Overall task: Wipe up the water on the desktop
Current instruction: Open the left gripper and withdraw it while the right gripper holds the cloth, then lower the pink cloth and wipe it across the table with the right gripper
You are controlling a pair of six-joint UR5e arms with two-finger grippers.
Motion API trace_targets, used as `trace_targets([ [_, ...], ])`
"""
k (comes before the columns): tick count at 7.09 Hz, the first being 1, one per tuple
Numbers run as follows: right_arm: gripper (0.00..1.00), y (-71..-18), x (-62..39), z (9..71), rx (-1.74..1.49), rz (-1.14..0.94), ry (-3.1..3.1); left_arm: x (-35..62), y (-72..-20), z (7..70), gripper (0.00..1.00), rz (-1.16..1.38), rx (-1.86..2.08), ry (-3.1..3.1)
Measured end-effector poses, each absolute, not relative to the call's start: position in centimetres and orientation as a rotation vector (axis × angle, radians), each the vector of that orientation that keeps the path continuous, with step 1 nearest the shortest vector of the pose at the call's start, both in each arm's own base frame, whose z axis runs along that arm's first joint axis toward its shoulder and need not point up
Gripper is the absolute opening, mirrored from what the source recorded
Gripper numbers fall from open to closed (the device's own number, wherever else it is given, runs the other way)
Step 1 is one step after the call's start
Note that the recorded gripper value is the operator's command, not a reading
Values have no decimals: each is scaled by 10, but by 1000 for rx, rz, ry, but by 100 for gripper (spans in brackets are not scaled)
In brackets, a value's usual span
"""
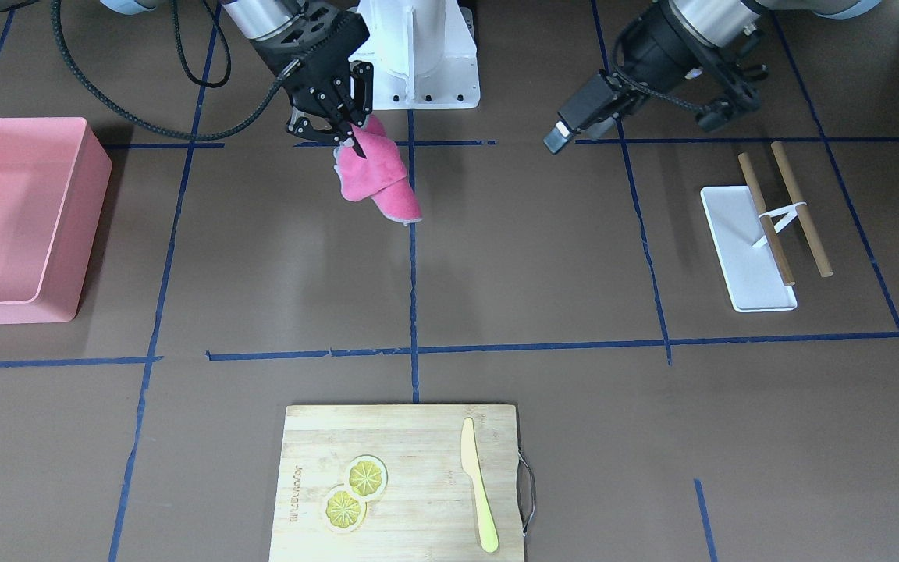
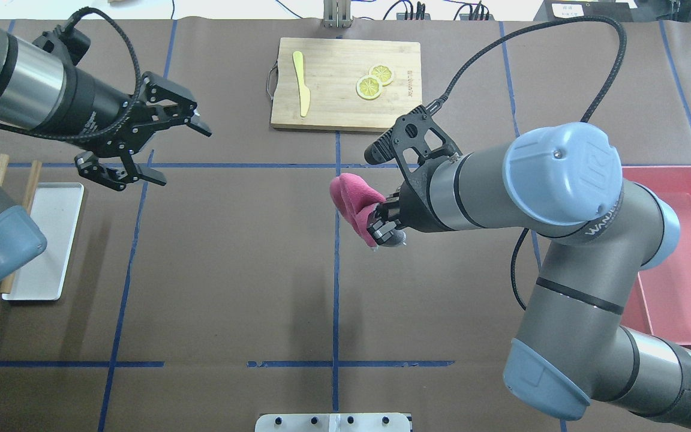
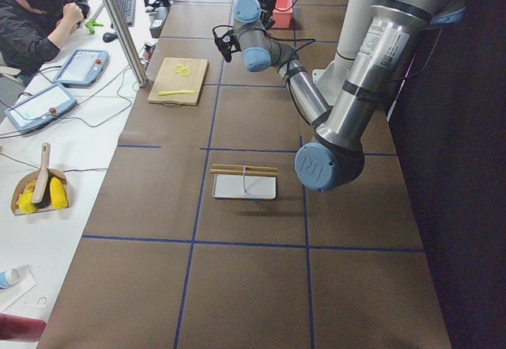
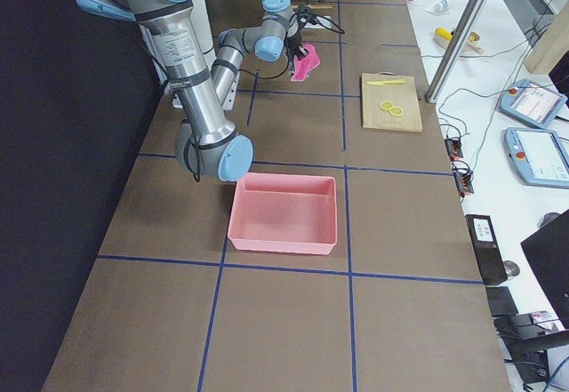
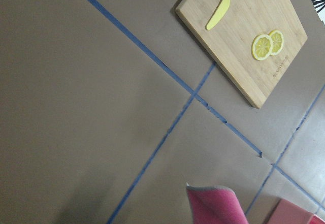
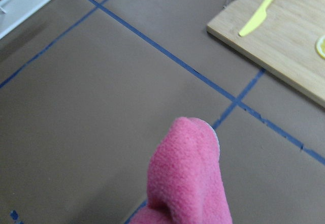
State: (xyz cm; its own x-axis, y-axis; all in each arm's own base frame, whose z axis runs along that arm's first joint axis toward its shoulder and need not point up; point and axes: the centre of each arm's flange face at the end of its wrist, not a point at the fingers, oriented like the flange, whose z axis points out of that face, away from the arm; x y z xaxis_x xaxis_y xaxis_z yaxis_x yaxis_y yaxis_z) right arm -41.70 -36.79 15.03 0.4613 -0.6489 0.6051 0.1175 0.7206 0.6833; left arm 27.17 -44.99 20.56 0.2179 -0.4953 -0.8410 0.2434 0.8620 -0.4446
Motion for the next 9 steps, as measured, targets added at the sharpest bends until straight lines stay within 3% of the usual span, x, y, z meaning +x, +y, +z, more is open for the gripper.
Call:
trace_targets([
  [3,0,-368,-423,160,358,-375,-897,230,-462,290,100,-250,-50,1035],
  [7,0,-375,-419,178,201,-230,-857,116,-477,408,100,223,145,812],
  [9,0,-376,-421,182,144,-191,-839,41,-476,479,100,318,180,758],
])
